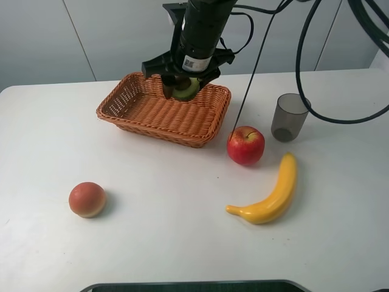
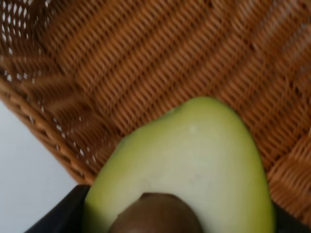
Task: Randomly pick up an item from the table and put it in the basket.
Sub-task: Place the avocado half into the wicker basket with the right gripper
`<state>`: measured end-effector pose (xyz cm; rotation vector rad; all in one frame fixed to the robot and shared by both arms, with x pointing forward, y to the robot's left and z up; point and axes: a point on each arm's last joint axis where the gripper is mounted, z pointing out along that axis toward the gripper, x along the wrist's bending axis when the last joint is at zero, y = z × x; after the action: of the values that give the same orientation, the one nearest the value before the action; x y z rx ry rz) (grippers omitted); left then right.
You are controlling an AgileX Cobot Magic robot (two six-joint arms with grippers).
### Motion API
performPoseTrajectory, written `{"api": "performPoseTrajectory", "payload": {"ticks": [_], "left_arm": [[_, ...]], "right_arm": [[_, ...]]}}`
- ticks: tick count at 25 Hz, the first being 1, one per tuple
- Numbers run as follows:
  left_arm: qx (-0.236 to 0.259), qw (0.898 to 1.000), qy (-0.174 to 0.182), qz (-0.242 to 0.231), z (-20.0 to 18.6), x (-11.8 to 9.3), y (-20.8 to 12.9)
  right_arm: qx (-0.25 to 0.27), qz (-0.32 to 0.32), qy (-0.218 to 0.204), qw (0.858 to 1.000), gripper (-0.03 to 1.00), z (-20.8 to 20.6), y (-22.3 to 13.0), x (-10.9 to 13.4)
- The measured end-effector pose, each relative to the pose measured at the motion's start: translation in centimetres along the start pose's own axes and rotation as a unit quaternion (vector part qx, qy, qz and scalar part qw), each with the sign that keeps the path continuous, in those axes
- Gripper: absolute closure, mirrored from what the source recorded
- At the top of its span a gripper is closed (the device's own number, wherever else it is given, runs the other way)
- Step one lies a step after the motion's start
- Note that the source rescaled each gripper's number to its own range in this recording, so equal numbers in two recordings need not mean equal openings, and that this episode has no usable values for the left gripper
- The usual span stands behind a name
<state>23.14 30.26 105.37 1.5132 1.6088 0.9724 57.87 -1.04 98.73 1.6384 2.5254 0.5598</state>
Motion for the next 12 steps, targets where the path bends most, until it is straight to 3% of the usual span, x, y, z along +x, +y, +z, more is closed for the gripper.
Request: {"api": "performPoseTrajectory", "payload": {"ticks": [12], "left_arm": [[0.0, 1.0, 0.0, 0.0, 0.0, 0.0, 0.0]], "right_arm": [[-0.045, -0.019, -0.009, 0.999, 0.93, 6.0, 0.6, -0.4]]}}
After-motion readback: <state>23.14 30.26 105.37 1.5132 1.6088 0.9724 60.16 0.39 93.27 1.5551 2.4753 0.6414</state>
